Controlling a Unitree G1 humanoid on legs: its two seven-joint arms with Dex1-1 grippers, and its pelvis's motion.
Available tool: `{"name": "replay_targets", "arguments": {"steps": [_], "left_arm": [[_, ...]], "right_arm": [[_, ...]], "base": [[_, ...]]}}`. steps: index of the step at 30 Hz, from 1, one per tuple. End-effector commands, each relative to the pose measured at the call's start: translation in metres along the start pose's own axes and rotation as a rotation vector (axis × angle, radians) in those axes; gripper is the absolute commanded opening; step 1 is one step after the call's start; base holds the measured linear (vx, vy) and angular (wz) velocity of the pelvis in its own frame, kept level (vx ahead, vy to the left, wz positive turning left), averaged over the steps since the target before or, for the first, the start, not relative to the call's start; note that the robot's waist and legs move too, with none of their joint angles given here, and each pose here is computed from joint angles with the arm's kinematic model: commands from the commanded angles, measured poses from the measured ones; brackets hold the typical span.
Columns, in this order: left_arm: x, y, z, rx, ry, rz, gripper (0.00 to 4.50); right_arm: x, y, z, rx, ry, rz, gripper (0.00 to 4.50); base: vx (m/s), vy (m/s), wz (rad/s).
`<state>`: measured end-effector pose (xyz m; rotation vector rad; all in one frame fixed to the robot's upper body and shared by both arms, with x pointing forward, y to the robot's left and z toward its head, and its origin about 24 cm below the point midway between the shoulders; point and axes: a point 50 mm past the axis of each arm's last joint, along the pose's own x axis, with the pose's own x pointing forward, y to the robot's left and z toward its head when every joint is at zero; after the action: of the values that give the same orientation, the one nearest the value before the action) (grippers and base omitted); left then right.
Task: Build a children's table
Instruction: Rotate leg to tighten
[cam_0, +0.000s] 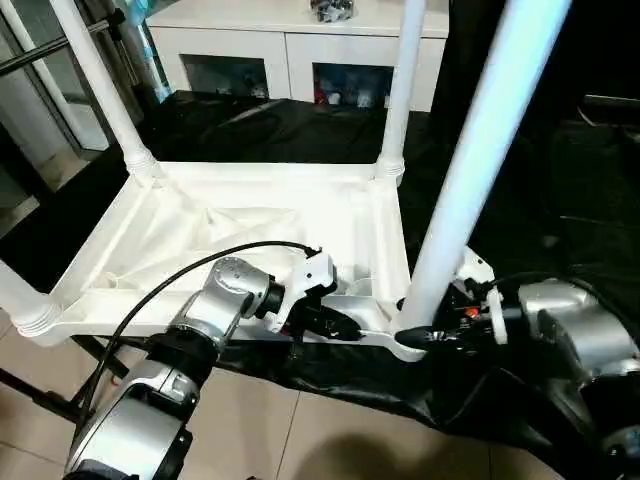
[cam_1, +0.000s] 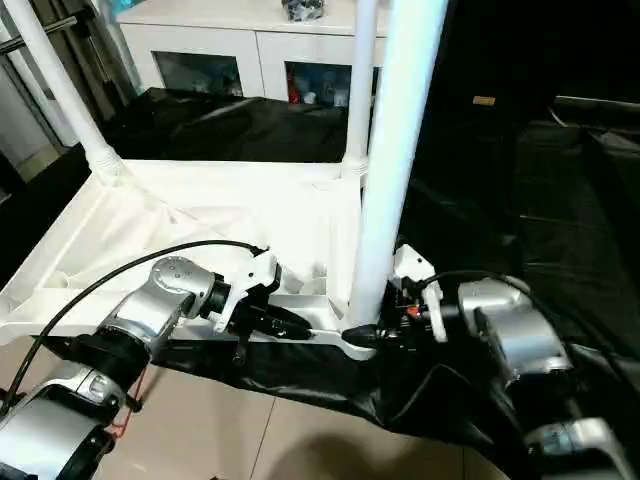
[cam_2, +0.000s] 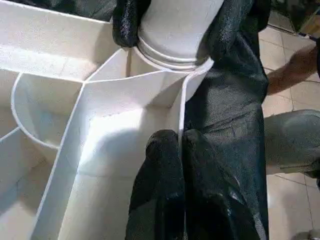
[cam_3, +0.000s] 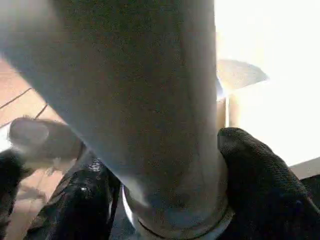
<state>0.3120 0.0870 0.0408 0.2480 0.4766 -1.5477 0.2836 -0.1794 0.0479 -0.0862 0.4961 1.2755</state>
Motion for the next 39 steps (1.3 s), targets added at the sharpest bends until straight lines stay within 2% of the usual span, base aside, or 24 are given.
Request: {"name": "replay_targets", "arguments": {"steps": [1,2,5,8,9,12,14,15,17,18,21,22,24,26,28,29,31,32,33,37,38,39], "left_arm": [[0.008,0.009,0.021,0.026,-0.077,0.122,0.0],[0.009,0.01,0.022,0.023,-0.082,0.134,0.0],[0.021,0.013,0.028,-0.005,-0.121,0.216,0.0],[0.026,0.013,0.031,-0.013,-0.132,0.234,0.0],[0.032,0.012,0.034,-0.026,-0.152,0.24,0.0],[0.044,0.009,0.043,-0.049,-0.195,0.252,0.0],[0.049,0.008,0.046,-0.048,-0.206,0.254,0.0],[0.053,0.007,0.048,-0.044,-0.211,0.261,0.0],[0.053,0.008,0.048,-0.039,-0.21,0.266,0.0],[0.052,0.008,0.048,-0.037,-0.208,0.271,0.0],[0.045,0.011,0.044,-0.023,-0.186,0.29,0.0],[0.043,0.012,0.043,-0.019,-0.181,0.294,0.0],[0.039,0.012,0.04,-0.004,-0.163,0.286,0.0],[0.037,0.012,0.038,0.004,-0.155,0.275,0.0],[0.032,0.011,0.034,0.013,-0.135,0.257,0.0],[0.032,0.011,0.034,0.013,-0.135,0.257,0.0],[0.026,0.012,0.029,0.025,-0.105,0.237,0.0],[0.025,0.012,0.028,0.026,-0.104,0.236,0.0],[0.022,0.013,0.026,0.03,-0.09,0.229,0.0],[0.015,0.016,0.026,0.035,-0.077,0.231,0.0],[0.015,0.016,0.026,0.035,-0.077,0.231,0.0],[0.012,0.018,0.026,0.04,-0.072,0.234,0.0]], "right_arm": [[0.038,0.018,-0.018,0.073,0.017,0.1,2.64],[0.041,0.017,-0.018,0.075,0.012,0.072,2.62],[0.063,-0.002,-0.028,0.135,0.015,-0.26,2.56],[0.069,-0.005,-0.029,0.165,0.011,-0.317,2.54],[0.08,-0.008,-0.025,0.207,-0.017,-0.388,2.54],[0.094,-0.013,-0.019,0.252,-0.045,-0.494,2.54],[0.099,-0.014,-0.014,0.242,-0.054,-0.513,2.54],[0.107,-0.016,-0.004,0.216,-0.084,-0.539,2.54],[0.109,-0.017,0.001,0.2,-0.107,-0.533,2.54],[0.109,-0.018,0.004,0.203,-0.124,-0.526,2.88],[0.103,-0.021,0.008,0.212,-0.154,-0.497,3.3],[0.102,-0.022,0.009,0.208,-0.154,-0.49,3.3],[0.098,-0.02,0.01,0.154,-0.144,-0.433,3.54],[0.095,-0.017,0.01,0.126,-0.148,-0.374,3.54],[0.088,-0.008,0.009,0.072,-0.14,-0.229,3.54],[0.088,-0.008,0.009,0.072,-0.14,-0.229,3.54],[0.071,0.006,0.005,0.026,-0.107,-0.035,3.54],[0.07,0.007,0.005,0.025,-0.106,-0.03,3.54],[0.06,0.01,0.002,0.015,-0.079,0.035,3.54],[0.038,0.015,-0.006,-0.001,-0.019,0.118,3.54],[0.038,0.015,-0.006,-0.001,-0.019,0.118,3.54],[0.03,0.016,-0.007,0.002,0.003,0.144,3.54]], "base": [[0.0,0.0,0.0],[0.0,0.0,0.0],[0.0,0.0,0.0],[0.0,0.0,0.0],[0.0,0.0,0.0],[0.0,0.0,0.0],[0.0,0.0,0.0],[0.0,0.0,0.0],[0.0,0.0,0.0],[0.0,0.0,0.0],[0.0,0.0,0.0],[0.0,0.0,0.0],[0.0,0.0,0.0],[0.0,0.0,0.0],[0.0,0.0,0.0],[0.0,0.0,0.0],[0.0,0.0,0.0],[0.0,0.0,0.0],[0.0,0.0,0.0],[0.0,0.0,0.0],[0.0,0.0,0.0],[0.0,0.0,0.0]]}}
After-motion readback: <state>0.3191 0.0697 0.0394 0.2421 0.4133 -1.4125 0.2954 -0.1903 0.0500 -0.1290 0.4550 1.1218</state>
